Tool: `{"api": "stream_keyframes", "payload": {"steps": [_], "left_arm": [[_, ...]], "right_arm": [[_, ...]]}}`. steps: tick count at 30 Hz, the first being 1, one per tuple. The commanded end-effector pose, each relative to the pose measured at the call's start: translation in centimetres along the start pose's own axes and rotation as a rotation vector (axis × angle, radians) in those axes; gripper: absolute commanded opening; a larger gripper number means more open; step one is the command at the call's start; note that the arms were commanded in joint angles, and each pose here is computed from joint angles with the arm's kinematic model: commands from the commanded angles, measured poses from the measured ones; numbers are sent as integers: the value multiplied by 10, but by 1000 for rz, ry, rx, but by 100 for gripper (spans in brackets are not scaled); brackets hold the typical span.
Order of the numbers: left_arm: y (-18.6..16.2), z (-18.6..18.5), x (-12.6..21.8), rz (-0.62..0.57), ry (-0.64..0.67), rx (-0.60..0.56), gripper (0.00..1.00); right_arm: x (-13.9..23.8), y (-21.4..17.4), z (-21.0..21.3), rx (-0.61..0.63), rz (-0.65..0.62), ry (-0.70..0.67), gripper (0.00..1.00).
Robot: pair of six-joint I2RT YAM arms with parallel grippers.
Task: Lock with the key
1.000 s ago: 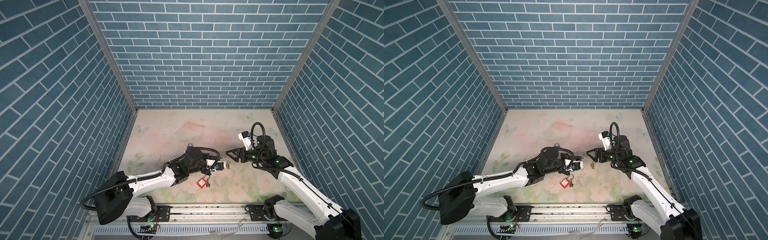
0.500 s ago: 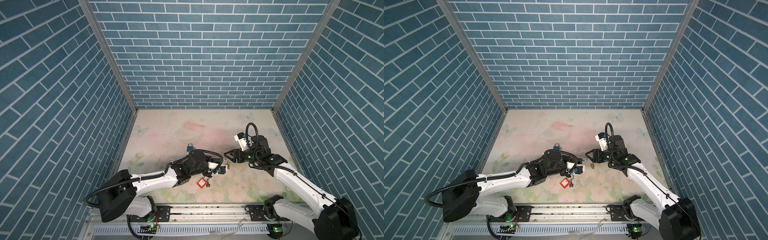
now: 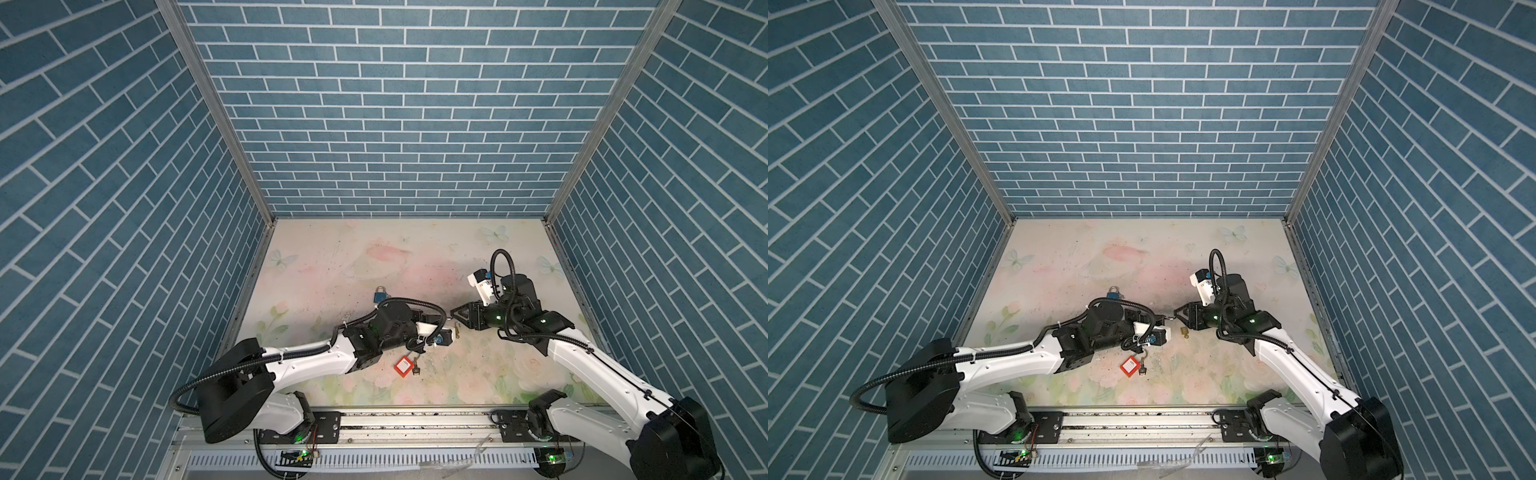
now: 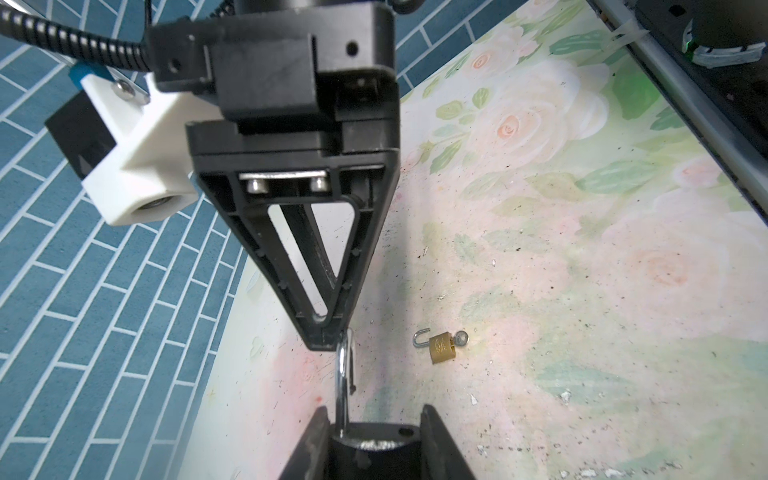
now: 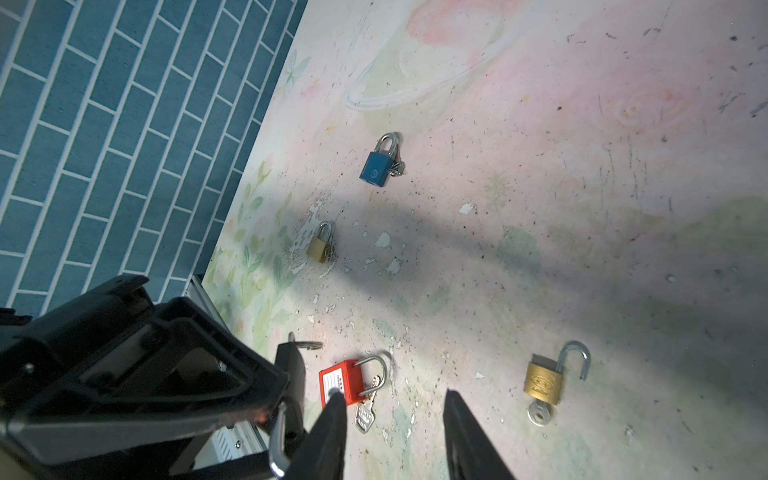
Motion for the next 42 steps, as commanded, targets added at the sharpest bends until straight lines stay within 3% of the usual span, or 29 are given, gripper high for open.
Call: {"api": "stream_keyframes", "payload": {"steps": [1, 6, 10, 20, 26, 36, 42], "left_arm": [[13, 13, -1, -57, 37, 10, 0], [12, 13, -1, -53, 28, 20, 0], [11, 11, -2, -50, 13, 25, 0], [11, 9, -3, -43, -28, 38, 0], [11, 9, -5, -44, -36, 42, 0], [11, 10, -5, -42, -33, 38, 0], [8, 12, -7, -27, 18, 22, 0]], "right_arm": [[3, -8, 3, 32, 19, 22, 37], [6, -10, 9, 49, 16, 77, 28], [14, -9, 12, 61, -12, 67, 27], [22, -8, 27, 145, -46, 164, 32], [12, -13, 28, 154, 1, 139, 31], [5, -12, 31, 165, 18, 128, 19], [4, -8, 31, 132, 11, 125, 5]]}}
Point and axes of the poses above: each gripper's point midway between its finger pads, its own x axis back along the fingers, its own z axis along the line the jaws close on, y = z × x, the point moved 9 cm from there along x, back along the fingers, and after that the axes turned 9 degrees about x, right-handed, at the moved point
